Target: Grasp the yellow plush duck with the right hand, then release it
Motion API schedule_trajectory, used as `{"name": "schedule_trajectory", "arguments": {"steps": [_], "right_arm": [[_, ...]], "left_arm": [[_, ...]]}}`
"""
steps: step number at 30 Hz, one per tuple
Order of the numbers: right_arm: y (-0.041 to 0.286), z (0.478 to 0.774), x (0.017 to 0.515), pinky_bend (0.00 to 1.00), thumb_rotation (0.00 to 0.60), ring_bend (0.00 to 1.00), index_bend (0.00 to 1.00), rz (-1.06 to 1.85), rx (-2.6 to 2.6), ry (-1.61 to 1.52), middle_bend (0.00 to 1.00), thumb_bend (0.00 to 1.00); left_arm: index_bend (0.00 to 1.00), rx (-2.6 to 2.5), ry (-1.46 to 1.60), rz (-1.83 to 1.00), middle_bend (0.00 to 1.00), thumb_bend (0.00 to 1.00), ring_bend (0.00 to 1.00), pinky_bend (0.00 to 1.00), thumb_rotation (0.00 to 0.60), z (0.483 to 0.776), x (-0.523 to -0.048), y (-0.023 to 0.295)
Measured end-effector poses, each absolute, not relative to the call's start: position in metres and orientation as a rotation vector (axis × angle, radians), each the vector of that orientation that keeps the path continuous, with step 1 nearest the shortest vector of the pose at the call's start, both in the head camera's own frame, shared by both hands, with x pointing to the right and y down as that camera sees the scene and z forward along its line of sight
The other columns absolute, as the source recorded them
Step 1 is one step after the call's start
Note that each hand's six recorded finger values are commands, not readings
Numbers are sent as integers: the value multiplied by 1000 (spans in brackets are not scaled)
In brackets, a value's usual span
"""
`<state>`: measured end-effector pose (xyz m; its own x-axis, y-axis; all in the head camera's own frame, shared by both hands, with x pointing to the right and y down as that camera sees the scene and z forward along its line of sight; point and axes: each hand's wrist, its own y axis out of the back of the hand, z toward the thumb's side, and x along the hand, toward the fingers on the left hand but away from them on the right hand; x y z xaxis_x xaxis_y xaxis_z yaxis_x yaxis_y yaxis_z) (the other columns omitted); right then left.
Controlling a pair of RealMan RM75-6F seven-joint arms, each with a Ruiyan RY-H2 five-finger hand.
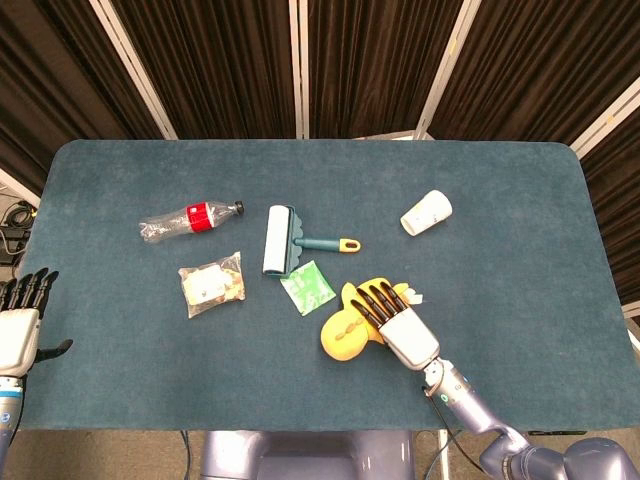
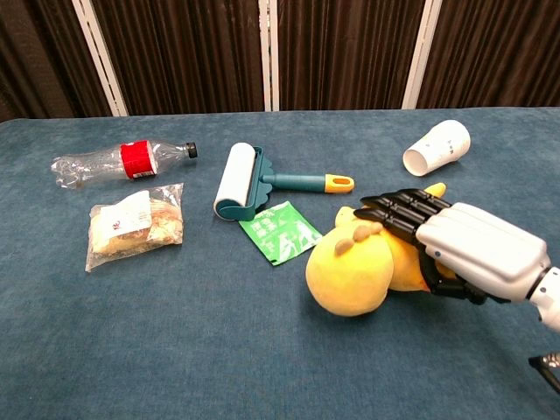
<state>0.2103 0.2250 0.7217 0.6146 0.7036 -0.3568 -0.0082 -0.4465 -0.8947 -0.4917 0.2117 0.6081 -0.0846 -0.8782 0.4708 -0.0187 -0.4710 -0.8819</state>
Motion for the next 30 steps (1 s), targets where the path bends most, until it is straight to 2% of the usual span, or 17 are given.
{"name": "schedule_trajectory", "arguments": {"steps": [19, 30], "right_arm": [[247, 686, 187, 0, 600, 0, 0, 790, -1894, -602, 0, 1000], [235, 711, 195, 0, 600, 0, 0, 921, -1864, -557, 0, 1000]], "left_arm": [[0, -1518, 992, -1630, 0, 103, 0, 0, 600, 609, -490, 212], [0, -1517, 993, -1640, 0, 103, 0, 0, 600, 611, -492, 211]]}}
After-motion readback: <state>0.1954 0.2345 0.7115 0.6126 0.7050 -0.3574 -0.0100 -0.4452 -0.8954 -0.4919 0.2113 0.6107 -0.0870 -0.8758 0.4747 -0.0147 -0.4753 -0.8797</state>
